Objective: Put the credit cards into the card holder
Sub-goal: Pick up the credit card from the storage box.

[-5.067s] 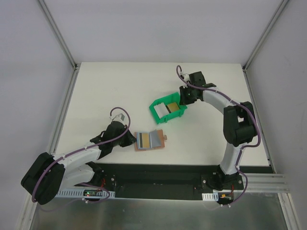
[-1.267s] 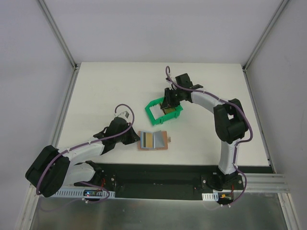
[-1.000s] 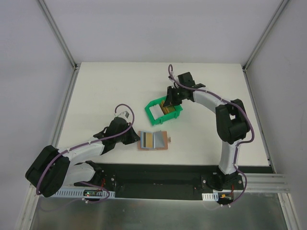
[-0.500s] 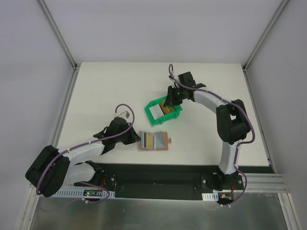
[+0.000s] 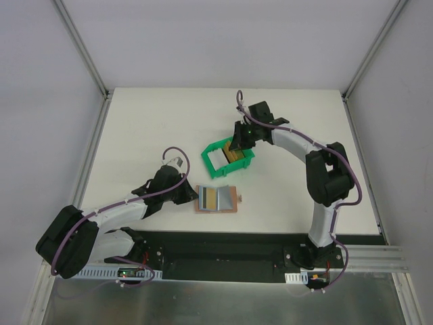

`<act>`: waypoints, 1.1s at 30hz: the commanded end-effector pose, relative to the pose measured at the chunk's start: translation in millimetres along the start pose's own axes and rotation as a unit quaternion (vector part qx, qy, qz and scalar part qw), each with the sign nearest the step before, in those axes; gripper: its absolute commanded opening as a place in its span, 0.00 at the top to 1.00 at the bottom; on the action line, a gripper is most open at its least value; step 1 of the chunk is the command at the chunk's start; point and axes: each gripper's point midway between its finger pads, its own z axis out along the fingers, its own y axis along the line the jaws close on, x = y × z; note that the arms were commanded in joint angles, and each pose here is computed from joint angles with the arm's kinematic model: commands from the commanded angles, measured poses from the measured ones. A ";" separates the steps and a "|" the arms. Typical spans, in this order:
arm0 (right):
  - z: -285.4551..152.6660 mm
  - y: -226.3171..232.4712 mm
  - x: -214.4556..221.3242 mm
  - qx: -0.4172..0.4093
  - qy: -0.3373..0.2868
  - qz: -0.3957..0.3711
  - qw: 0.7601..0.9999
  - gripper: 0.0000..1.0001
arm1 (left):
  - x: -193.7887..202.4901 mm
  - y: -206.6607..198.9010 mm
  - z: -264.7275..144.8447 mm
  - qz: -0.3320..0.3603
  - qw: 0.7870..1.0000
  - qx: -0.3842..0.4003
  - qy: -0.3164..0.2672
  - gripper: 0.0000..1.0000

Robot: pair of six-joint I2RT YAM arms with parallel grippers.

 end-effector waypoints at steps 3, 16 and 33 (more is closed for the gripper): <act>-20.0 17.4 -18.4 0.016 -0.036 -0.001 0.999 0.92 | -13.0 -14.9 -0.8 0.008 1.000 0.022 -0.014 1.00; -13.5 27.8 -15.5 0.025 -0.050 0.006 0.998 0.90 | -12.8 -15.1 -0.6 0.008 1.000 0.023 -0.013 1.00; -19.4 27.2 -18.5 0.064 -0.080 -0.018 0.995 0.90 | -12.4 -15.3 -0.6 0.009 1.000 0.026 -0.013 1.00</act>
